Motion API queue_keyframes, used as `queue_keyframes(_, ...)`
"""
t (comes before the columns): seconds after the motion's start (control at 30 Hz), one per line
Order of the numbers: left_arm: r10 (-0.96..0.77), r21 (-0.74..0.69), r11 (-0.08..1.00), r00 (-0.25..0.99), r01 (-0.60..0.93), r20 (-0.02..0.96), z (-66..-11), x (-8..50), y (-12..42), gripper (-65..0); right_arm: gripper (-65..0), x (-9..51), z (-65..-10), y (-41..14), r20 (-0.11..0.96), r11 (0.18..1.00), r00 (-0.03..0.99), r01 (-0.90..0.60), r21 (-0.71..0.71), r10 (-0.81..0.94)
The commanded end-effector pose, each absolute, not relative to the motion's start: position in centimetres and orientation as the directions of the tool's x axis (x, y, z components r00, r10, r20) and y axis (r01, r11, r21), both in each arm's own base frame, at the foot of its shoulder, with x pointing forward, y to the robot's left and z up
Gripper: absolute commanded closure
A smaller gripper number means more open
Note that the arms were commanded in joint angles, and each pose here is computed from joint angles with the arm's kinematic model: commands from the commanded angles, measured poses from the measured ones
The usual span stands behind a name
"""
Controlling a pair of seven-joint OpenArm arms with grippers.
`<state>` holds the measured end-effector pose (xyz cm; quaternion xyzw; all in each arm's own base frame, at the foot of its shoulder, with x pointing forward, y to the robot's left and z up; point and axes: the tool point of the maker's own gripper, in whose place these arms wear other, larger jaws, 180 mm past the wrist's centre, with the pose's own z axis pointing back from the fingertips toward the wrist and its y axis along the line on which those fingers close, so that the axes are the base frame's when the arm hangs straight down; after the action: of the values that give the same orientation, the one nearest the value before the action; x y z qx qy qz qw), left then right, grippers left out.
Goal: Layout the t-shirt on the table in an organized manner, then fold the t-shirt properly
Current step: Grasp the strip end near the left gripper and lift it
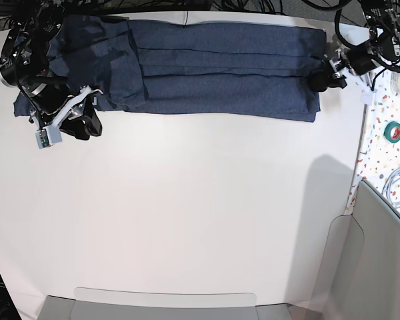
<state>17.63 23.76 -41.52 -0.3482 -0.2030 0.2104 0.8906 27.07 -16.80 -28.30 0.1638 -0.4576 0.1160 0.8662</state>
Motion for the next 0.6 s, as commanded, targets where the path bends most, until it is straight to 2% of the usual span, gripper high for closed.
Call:
queue_keyframes(0.0, 0.437, -0.618, 0.747, 0.882, -0.247, 0.176, -43.2, 15.5, 23.9, -29.3, -18.2, 27.5, -27.0, -16.7, 0.858, 0.916, 0.512, -0.363, 0.172, 0.042)
queue_keyframes(0.17, 0.330, -0.593, 0.788, 0.926, -0.163, 0.184, -43.5, 14.7, 21.3, -29.2, -18.2, 27.5, -27.1, -16.7, 0.857, 0.916, 0.513, -0.363, 0.172, 0.042)
queue_keyframes(0.57, 0.320, -0.585, 0.791, 0.936, -0.177, 0.148, -44.0, 13.1, 21.2, -24.0, -18.2, 27.5, -27.1, -16.7, 0.858, 0.916, 0.512, -0.363, 0.173, 0.041)
